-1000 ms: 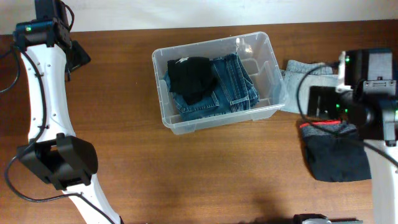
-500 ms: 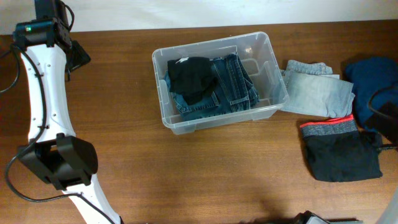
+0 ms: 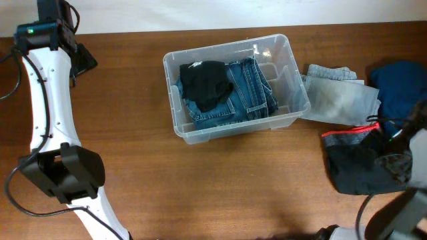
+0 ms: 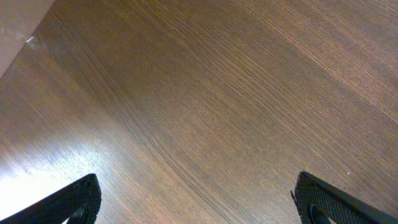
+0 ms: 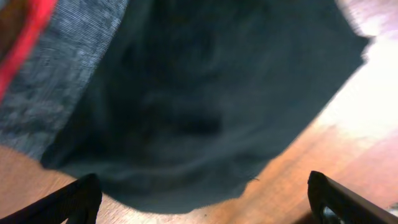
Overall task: Pack container
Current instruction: 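Move the right gripper down onto the black red-trimmed shorts and grasp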
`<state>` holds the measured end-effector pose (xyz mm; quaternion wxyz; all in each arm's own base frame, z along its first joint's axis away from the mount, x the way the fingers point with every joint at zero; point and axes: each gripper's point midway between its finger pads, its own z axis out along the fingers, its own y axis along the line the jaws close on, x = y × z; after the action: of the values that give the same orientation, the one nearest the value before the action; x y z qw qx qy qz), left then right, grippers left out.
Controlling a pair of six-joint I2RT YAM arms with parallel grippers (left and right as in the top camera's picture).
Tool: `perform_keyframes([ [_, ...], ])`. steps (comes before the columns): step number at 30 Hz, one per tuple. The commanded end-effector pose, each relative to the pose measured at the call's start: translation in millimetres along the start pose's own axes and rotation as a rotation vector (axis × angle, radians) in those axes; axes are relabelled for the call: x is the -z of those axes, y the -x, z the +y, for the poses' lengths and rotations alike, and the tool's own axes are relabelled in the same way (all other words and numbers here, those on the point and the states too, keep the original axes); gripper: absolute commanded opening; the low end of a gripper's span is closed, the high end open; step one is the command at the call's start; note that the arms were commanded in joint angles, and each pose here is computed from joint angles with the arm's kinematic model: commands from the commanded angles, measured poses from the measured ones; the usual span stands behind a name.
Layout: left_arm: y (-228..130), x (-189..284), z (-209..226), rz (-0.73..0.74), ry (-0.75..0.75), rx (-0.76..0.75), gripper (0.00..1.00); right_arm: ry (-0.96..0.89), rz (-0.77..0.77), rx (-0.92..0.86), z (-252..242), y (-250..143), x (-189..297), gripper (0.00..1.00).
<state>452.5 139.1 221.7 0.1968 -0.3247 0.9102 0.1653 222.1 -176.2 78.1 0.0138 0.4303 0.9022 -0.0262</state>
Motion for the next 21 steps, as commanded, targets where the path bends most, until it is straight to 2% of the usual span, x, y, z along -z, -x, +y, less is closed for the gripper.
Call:
perform_keyframes([
  [1,0.6,-1.8,2.0,0.000,0.008,0.001,0.99,-0.006,0.103,0.000,1.7,-6.4,-29.6,0.98],
  [11,0.6,-1.8,2.0,0.000,0.008,0.001,1.00,-0.063,0.179,-0.156,-1.7,-12.1,-72.1,0.98],
  [21,0.6,-1.8,2.0,0.000,0.008,0.001,0.99,-0.054,0.152,-0.161,-4.2,-29.8,-108.7,0.98],
])
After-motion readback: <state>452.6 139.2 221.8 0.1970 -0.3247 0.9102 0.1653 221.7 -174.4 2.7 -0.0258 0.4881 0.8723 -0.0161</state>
